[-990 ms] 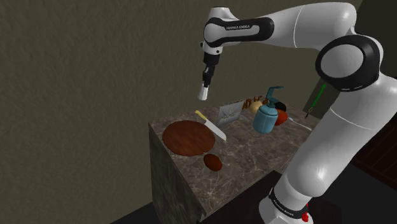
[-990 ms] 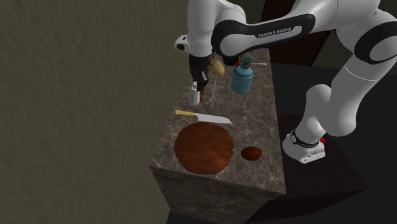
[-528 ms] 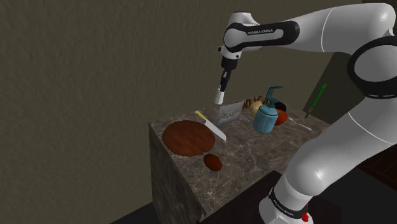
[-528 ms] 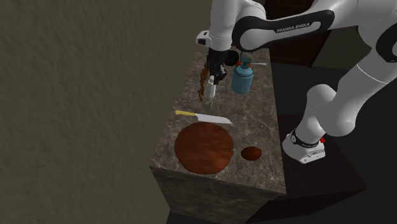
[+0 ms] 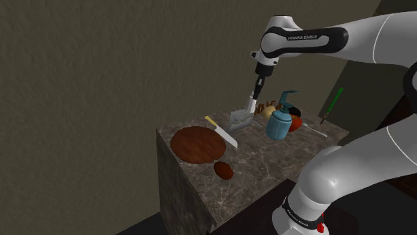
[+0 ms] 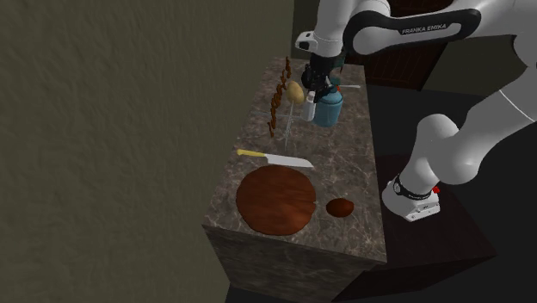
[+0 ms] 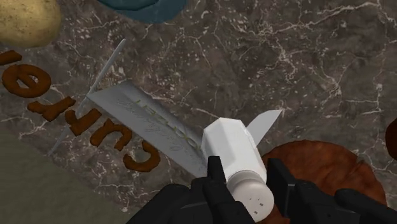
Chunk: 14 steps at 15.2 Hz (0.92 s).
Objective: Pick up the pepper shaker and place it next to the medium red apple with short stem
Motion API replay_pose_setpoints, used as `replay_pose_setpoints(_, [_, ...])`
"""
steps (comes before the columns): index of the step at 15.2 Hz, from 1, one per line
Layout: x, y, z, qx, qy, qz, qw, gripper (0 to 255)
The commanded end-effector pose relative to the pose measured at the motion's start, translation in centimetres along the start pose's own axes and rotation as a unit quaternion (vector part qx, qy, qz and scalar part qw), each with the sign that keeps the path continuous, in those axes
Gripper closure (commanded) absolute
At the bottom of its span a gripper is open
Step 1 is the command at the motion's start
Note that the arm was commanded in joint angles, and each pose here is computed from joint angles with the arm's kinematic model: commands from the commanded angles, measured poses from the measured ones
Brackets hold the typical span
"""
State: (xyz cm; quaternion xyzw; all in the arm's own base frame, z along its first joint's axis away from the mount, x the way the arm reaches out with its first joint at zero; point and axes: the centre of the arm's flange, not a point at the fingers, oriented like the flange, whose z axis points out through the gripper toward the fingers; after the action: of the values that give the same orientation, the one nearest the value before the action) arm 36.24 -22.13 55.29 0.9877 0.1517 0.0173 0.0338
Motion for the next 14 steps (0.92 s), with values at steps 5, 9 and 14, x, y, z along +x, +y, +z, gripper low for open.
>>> replay_pose_setpoints(5, [-7.8,1.6,0.0,0.000,0.000,-0.001,1.0000,255])
replay_pose_setpoints(9, [-13.0,2.6,-0.1,0.000,0.000,-0.001,1.0000,255])
replay_pose_setpoints(14, [-19.5,3.8,-0.2,0.000,0.000,-0.001,1.0000,255])
